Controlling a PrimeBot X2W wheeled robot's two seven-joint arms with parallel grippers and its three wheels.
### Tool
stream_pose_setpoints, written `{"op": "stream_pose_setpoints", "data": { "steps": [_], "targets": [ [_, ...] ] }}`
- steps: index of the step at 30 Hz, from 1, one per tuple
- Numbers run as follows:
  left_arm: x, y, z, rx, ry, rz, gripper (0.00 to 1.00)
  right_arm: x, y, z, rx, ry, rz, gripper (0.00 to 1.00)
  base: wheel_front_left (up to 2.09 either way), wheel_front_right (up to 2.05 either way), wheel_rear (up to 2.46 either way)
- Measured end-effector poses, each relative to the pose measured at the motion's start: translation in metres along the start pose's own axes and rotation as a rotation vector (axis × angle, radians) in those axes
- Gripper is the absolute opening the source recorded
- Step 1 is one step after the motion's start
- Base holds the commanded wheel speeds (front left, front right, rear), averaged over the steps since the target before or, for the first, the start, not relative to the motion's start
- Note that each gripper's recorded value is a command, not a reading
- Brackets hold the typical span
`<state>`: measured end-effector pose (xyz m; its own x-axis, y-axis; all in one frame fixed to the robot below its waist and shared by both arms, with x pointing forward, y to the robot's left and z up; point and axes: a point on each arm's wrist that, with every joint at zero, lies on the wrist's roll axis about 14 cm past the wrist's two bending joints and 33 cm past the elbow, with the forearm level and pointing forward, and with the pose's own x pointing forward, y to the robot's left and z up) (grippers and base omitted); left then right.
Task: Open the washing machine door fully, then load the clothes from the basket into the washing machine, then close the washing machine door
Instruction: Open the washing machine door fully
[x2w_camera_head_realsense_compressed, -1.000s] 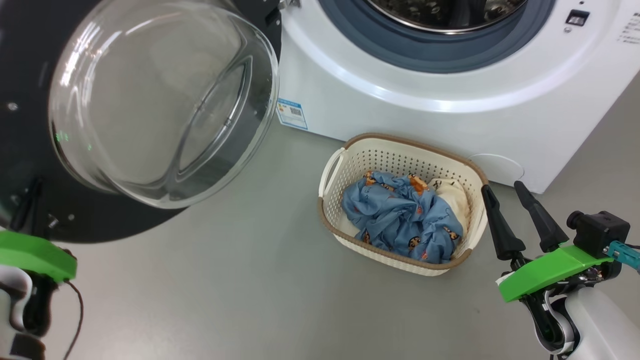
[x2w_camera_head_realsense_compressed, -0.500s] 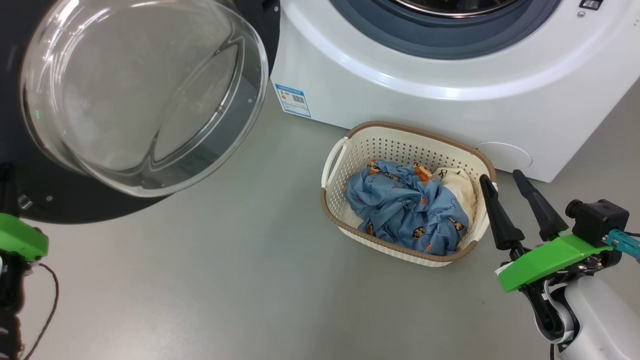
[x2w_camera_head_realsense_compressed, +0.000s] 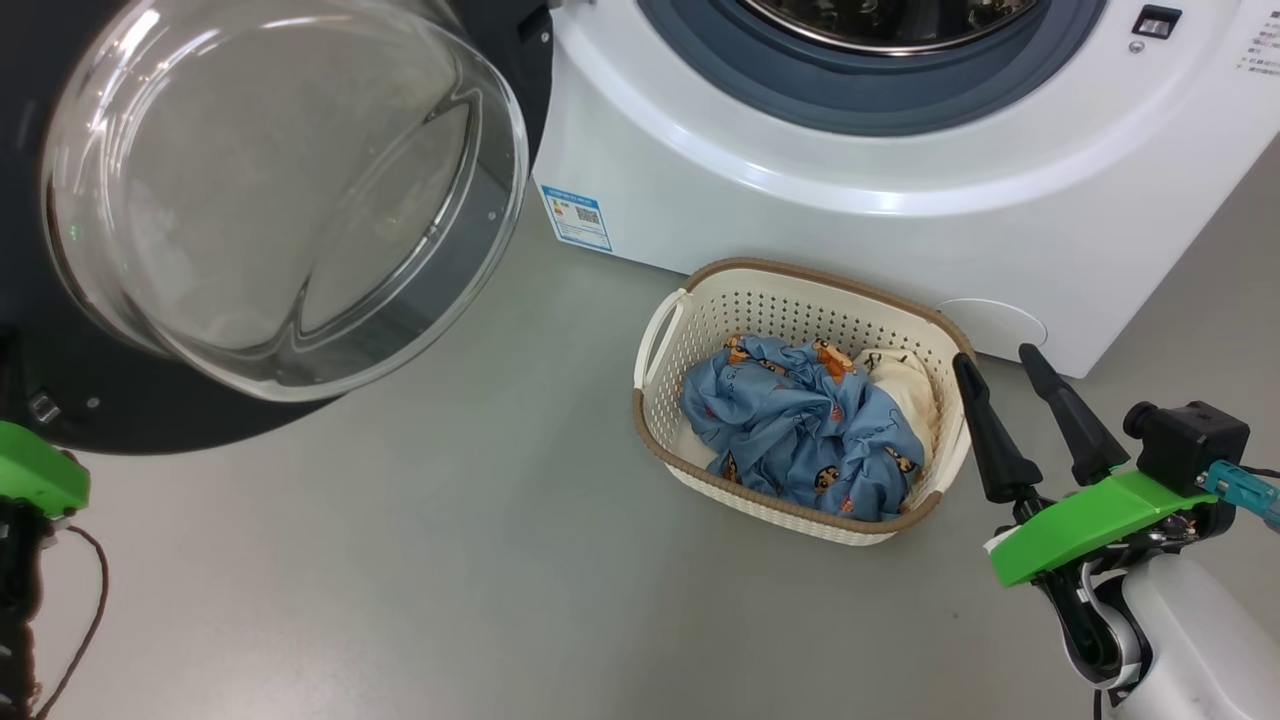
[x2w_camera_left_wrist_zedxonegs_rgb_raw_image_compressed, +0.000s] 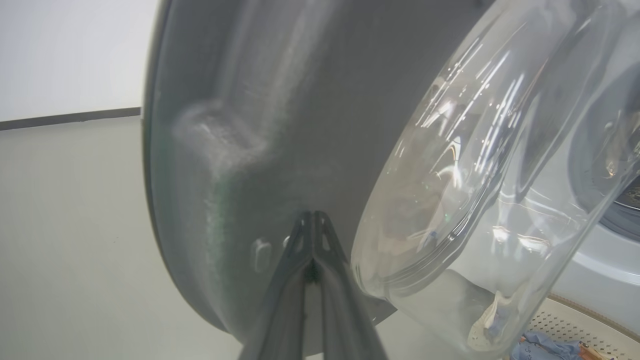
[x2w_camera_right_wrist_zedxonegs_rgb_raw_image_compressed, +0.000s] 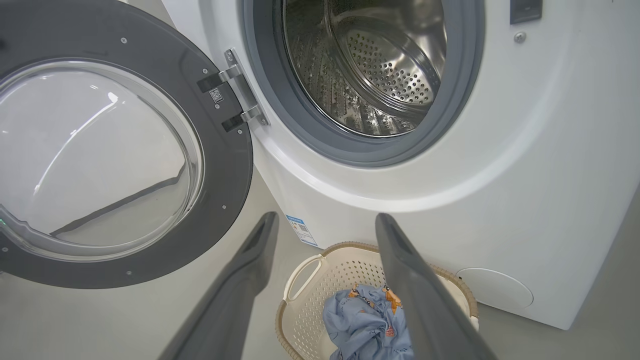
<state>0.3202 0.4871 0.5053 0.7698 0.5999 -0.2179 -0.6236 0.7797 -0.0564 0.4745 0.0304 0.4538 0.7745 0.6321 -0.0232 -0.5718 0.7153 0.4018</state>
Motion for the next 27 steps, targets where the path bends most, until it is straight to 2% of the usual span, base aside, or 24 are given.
{"op": "stream_pose_setpoints", "data": {
  "steps": [23,27],
  "targets": [
    [-0.023,-0.019,0.006,-0.009,-0.067,-0.121,0.0,-0.004,0.025,0.022,0.009,-0.058,0.017,1.0,0.0,0.0,0.0],
    [-0.029,-0.028,0.009,-0.041,-0.1,-0.159,0.0,-0.01,0.025,0.022,0.009,-0.059,0.008,1.0,0.0,0.0,0.0]
  ]
}}
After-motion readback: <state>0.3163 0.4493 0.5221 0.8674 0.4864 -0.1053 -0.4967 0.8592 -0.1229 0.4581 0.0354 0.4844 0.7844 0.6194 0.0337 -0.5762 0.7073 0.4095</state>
